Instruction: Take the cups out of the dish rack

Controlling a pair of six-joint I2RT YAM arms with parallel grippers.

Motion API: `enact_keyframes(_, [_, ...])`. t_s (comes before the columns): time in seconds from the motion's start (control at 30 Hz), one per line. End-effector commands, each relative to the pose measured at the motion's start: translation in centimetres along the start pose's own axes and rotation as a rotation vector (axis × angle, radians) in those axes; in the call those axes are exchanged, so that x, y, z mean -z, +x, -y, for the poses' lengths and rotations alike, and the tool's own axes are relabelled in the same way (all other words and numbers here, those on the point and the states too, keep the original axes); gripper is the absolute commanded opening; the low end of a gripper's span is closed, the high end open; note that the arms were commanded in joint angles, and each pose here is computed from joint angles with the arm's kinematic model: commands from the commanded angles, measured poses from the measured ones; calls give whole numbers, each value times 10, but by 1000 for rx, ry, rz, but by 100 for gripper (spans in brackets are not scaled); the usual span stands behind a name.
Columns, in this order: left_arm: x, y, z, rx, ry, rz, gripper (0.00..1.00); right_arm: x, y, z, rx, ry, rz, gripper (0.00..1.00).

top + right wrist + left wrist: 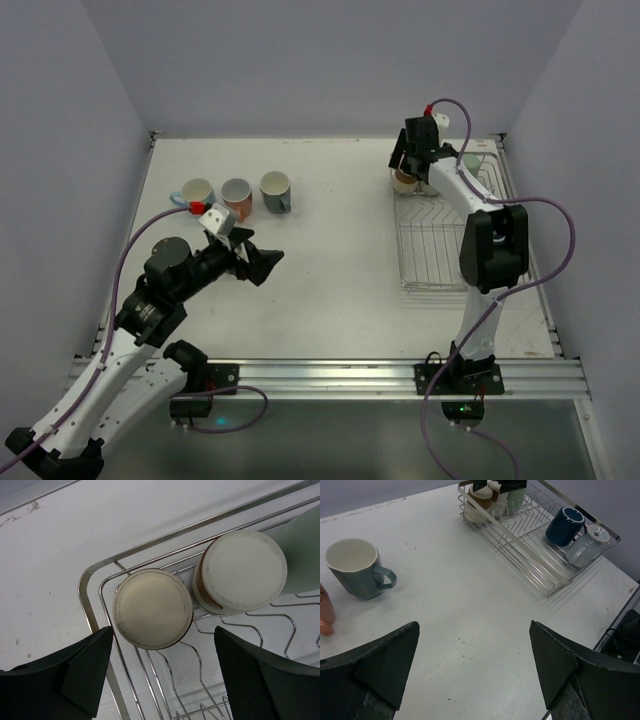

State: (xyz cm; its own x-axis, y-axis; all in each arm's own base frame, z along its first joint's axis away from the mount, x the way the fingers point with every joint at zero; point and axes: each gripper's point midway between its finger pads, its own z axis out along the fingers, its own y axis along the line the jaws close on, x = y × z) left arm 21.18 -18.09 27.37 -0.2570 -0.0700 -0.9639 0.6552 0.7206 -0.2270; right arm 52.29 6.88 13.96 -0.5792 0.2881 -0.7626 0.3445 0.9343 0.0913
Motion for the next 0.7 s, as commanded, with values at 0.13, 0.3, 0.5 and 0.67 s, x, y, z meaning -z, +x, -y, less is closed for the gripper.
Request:
enact_keyframes(0.13, [-3,-6,-1,-27,-5,13,96,-13,-6,-13,-19,-28,-12,80])
enact_keyframes(0.3, [-6,-4,-4,-26,-14,1,96,-21,-1,-17,-11,-37,-24,82])
enact_keyframes(0.5, [-8,-1,-7,-23,-27,-12,96,-24,-5,-16,-4,-28,-12,71])
enact_keyframes(0.67, [-10,0,-10,-23,-37,-16,96,0,-26,-16,-21,-55,70,39])
